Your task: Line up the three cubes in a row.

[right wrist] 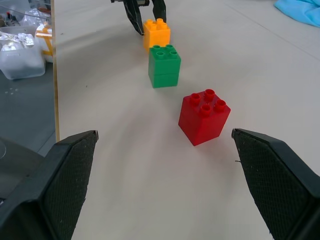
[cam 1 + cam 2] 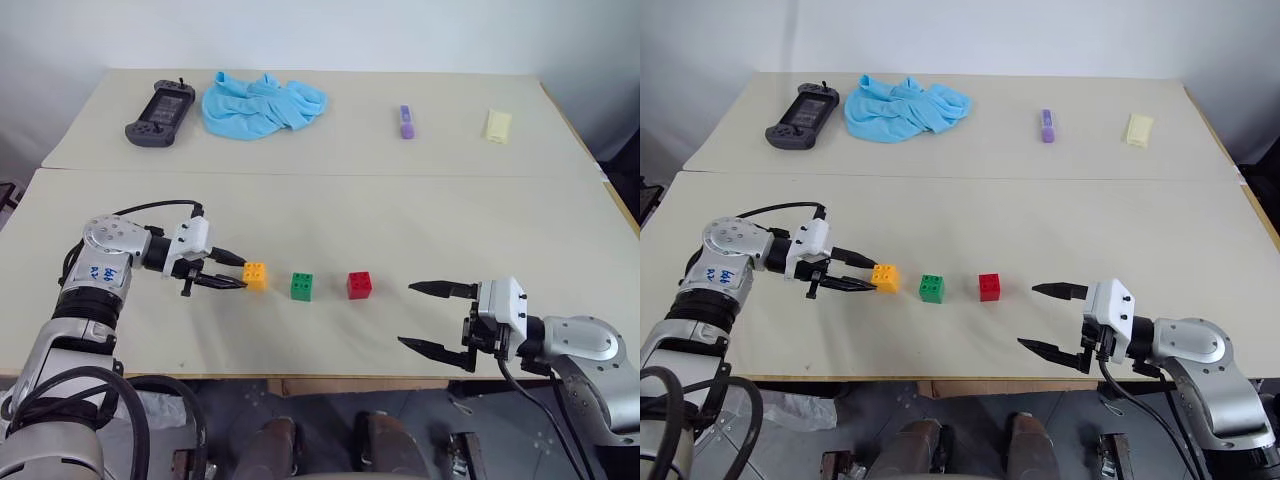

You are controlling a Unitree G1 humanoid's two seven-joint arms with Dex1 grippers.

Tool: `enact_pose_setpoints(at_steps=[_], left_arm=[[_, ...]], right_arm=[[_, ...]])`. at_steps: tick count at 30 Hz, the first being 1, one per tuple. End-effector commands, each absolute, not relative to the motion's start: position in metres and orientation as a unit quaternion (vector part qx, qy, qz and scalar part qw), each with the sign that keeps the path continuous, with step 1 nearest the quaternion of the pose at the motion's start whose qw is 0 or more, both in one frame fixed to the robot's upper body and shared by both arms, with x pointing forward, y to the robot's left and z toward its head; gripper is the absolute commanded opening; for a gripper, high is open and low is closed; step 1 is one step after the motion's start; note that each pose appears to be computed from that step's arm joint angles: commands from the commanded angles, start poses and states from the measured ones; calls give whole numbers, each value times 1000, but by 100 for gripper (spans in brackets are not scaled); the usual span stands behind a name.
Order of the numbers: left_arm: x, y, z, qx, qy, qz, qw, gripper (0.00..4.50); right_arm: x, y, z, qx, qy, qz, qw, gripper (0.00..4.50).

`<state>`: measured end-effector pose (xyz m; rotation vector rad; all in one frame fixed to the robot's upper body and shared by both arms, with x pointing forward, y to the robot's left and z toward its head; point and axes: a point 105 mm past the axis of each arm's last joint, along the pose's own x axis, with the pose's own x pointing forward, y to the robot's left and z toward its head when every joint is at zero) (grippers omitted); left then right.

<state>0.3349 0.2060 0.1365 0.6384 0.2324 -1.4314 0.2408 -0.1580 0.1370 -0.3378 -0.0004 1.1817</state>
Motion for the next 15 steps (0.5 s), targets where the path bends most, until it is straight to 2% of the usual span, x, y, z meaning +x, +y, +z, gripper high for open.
enact_pose_setpoints(at_steps=[1, 7, 9, 15], left_arm=[[318, 210, 138, 284, 118, -684, 662, 146], [317, 209, 137, 275, 122, -686, 662, 146], [319, 205, 139, 271, 116, -687, 664, 221], [321, 212, 147, 275, 98, -667, 686, 397]], right_arm=[[241, -156, 140, -161, -17, 563, 811, 450], [244, -152, 140, -162, -21, 572, 804, 450], [245, -151, 140, -163, -22, 574, 802, 450], [246, -149, 142, -159, -22, 579, 799, 450]])
